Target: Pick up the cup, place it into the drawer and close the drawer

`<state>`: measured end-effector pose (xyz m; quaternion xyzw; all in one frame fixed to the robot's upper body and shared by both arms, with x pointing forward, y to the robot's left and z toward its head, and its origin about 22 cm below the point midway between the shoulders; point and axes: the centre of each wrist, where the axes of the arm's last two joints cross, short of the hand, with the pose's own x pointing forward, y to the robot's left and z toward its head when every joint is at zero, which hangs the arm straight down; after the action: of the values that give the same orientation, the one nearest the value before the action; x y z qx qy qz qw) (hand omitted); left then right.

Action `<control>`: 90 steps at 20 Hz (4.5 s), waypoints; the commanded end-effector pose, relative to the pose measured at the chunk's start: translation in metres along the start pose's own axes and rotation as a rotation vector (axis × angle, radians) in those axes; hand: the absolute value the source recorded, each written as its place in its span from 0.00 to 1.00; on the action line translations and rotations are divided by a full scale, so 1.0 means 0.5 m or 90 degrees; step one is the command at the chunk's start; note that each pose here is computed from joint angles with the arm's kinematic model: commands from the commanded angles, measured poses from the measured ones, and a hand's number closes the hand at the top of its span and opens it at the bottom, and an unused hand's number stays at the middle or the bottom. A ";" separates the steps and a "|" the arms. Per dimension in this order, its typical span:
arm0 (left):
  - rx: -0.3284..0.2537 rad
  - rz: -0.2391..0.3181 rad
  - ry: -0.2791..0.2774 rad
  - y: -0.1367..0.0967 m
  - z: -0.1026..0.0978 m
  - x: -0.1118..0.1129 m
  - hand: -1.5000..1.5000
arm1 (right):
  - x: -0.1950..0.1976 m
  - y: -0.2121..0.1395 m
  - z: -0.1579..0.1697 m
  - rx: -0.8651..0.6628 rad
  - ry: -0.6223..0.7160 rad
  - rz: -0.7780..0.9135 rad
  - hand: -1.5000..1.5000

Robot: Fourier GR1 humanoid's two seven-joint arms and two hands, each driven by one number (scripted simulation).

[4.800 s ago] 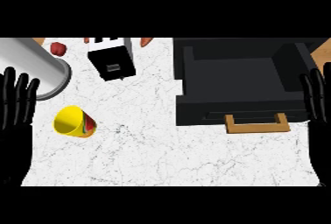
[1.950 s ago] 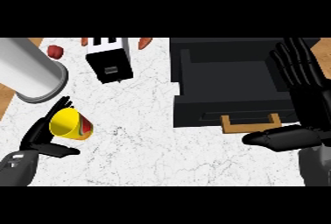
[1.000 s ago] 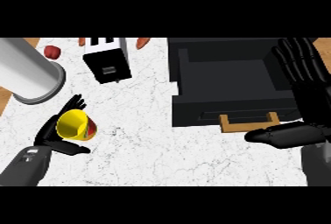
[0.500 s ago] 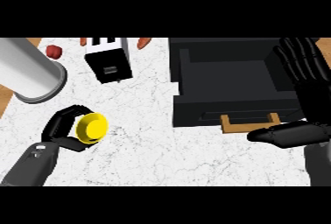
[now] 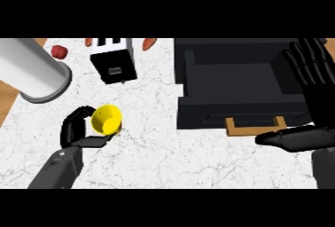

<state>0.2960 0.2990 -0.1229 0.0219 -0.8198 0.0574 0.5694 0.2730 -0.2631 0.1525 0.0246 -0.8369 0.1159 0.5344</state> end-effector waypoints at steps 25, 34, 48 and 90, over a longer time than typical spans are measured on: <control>-0.210 0.044 -0.140 -0.499 -0.378 0.401 1.00 | -0.027 0.010 0.026 -0.029 0.002 0.014 0.00; -0.183 -0.062 -0.024 -0.587 -0.406 0.421 1.00 | -0.008 -0.005 -0.008 -0.011 -0.006 0.003 0.00; -0.291 -0.191 0.106 -0.600 -0.394 0.374 1.00 | 0.002 0.024 -0.071 0.059 -0.037 0.000 0.00; -0.149 0.149 -0.002 -0.481 -0.351 0.295 0.00 | -0.331 0.127 -0.012 0.484 0.308 0.391 1.00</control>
<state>0.4337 0.0733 0.0947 -0.1374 -0.8146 0.0255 0.5630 0.3199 -0.2083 0.0216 -0.0356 -0.5840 0.5544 0.5918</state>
